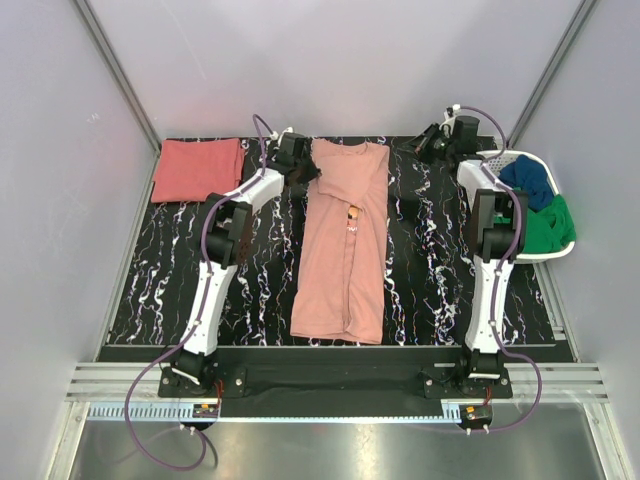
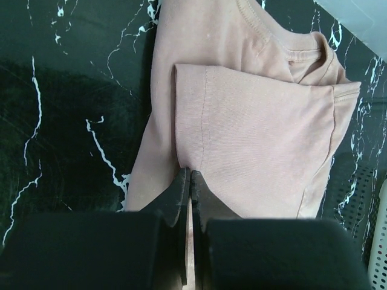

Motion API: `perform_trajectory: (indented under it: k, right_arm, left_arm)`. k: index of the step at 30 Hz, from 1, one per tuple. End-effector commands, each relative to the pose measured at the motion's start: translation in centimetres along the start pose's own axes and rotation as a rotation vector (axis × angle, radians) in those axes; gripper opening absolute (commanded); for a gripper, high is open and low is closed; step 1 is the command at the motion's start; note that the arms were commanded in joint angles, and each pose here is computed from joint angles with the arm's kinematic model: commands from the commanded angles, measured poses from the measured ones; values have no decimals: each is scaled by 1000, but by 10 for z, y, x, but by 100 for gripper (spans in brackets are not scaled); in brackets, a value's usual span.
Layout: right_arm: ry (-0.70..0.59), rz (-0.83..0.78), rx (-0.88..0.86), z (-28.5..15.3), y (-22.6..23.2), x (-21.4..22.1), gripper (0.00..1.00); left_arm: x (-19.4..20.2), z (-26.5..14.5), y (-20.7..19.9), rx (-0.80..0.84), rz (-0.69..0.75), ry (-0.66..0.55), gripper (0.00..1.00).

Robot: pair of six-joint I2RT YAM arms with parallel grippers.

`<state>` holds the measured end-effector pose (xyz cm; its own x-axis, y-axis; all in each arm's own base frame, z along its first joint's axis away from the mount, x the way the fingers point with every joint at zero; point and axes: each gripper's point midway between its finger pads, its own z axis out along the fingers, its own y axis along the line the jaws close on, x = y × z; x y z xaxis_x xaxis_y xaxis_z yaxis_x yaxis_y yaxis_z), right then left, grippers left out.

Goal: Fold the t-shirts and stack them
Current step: Fold the tshirt

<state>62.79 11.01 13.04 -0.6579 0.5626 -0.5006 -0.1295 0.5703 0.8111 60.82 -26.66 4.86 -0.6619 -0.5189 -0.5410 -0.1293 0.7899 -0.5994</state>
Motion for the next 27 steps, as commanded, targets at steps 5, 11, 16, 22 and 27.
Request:
perform_trajectory:
  k: [5,11,16,22,27]
  right_arm:
    - [24,16,-52,34,2,1,0]
    - [66,76,-65,68,-9,22,0]
    - [88,151,52,82,-51,38,0]
    - [78,164,122,86,-73,44,1]
    - [71,153,117,86,-69,42,1]
  left_arm:
    - [-17,-5,-8,52,-14,-35,2]
    - [-20,-8,-12,71,0,-25,12]
    - [-26,-14,-12,70,1,-20,27]
    - [-33,-45,-12,30,42,-13,44]
    - [-20,-61,-22,40,75,10,46]
